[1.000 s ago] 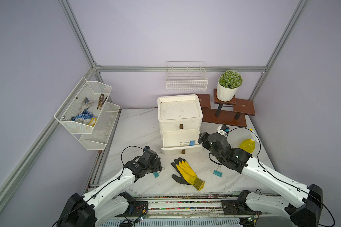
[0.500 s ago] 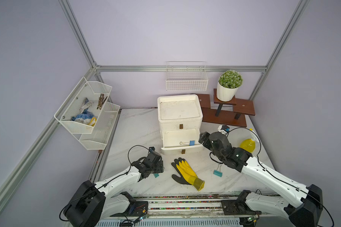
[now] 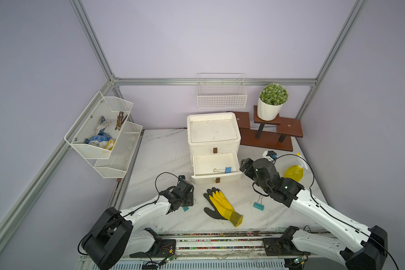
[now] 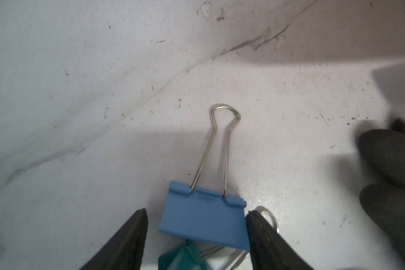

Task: Put the binder clips in the drawer according to color
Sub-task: Pick up the binder clip at the center of the board.

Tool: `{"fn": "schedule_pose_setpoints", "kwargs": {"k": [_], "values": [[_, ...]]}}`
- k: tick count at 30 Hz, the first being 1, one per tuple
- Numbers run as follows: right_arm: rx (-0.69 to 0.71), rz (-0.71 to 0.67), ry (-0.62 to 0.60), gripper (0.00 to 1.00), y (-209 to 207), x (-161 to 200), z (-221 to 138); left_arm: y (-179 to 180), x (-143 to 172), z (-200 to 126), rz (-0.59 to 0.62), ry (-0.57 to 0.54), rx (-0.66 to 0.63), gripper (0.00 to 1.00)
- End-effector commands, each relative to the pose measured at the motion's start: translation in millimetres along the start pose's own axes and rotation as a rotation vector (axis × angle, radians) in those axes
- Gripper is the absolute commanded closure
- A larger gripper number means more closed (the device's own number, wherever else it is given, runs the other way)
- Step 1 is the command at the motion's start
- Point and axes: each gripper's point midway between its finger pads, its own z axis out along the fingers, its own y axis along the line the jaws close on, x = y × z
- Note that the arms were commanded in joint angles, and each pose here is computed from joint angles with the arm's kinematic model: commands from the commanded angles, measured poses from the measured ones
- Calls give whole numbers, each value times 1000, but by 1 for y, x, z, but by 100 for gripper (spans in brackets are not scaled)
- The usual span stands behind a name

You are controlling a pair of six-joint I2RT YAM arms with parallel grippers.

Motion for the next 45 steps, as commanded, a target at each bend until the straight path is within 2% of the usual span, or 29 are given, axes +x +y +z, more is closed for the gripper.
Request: {"fn": "schedule_pose_setpoints", "kwargs": {"k": [1,8,11,14,21,42,45], "values": [[-7,20,0,9,0,0,0,-7,-12,-4,3,-33,16,30],[-8,27,10,9,-1,3,2,-10,-23,-4,38,-49,6,34],[-6,28,10,9,-4,4,1,-8,-23,-4,47,-33,-23,26],[-6,34,8,9,-5,3,1,-7,-23,-6,52,-34,-25,25],[-5,36,15,9,-5,5,2,-8,-19,-12,55,-28,0,28],[8,47,27,9,-13,9,2,-7,-10,-1,84,8,-19,38],[7,48,29,9,-12,9,3,-7,-9,-1,94,12,-26,36]]}}
